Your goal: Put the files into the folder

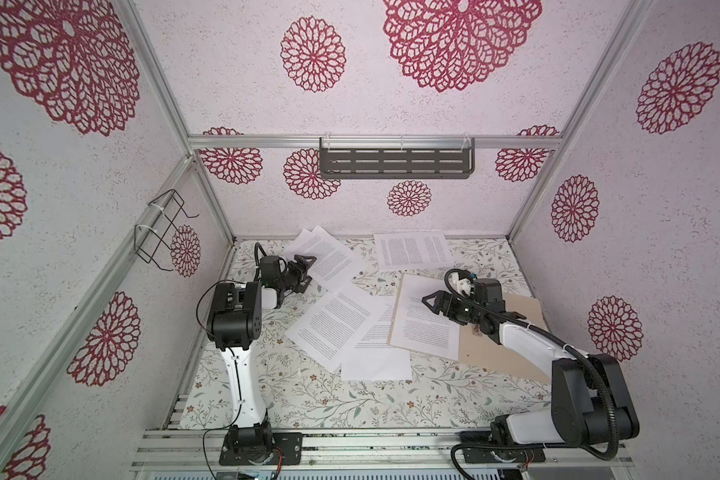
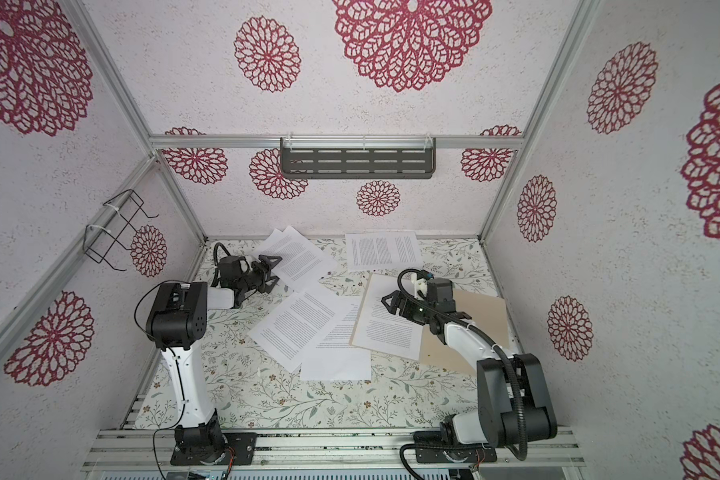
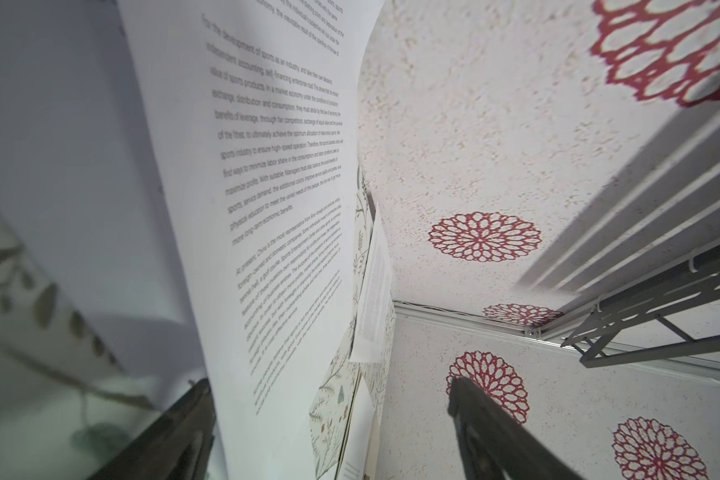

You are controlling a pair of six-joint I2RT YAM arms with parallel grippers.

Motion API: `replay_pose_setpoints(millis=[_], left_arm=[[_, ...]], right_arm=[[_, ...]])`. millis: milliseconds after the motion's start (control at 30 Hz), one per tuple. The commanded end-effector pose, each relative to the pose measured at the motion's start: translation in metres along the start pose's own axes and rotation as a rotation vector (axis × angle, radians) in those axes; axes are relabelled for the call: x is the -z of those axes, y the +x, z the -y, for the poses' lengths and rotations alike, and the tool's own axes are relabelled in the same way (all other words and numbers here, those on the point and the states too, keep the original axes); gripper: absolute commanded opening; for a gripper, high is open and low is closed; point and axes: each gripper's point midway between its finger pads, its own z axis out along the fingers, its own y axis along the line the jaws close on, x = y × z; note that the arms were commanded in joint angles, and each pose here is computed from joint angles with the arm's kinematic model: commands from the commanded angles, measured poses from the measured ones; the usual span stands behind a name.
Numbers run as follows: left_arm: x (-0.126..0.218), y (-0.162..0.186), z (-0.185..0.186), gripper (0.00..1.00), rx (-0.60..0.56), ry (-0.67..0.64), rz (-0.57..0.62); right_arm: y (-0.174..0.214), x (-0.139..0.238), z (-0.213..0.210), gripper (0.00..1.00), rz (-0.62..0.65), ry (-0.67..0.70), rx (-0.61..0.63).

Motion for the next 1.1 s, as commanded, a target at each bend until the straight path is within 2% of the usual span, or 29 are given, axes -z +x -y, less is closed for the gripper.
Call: replay_pose_setpoints(millis=[0,133,433,533,800,933,1067], left_arm=[[-0.012,0.001,0.020,0.84,-0.017,0.069,-0.004],[-0.023,-0.001,0.007,0.75,0.019,0.011,-0.002],[-0.036,-0.009,-0.016,0.44,0.095,-0.062,0.023],[-0.036,-0.011,-0.019,0.37,0.102,-0.086,0.034],[-0.035,-0.018,-0.005,0.00,0.094,-0.069,0.032],[-0.024,-0.009,0.027,0.00,0.013,-0.042,-0.005],[-0.001,0.014,0.066,0.00,-0.114,-0.056,-0.046]], right_arm=[[-0.011,0.004,-0.014,0.93,0.014,-0.036,0.017],[-0.010,0.006,-0.013,0.93,0.009,-0.025,0.022],[-0.009,0.013,-0.012,0.93,0.008,0.000,0.036],[-0.010,0.017,-0.012,0.94,0.018,0.014,0.046],[-0.024,0.036,-0.013,0.99,0.089,0.039,0.074],[-0.042,0.056,-0.006,0.99,0.181,0.108,0.088],[-0.060,0.073,0.003,0.99,0.253,0.111,0.067]])
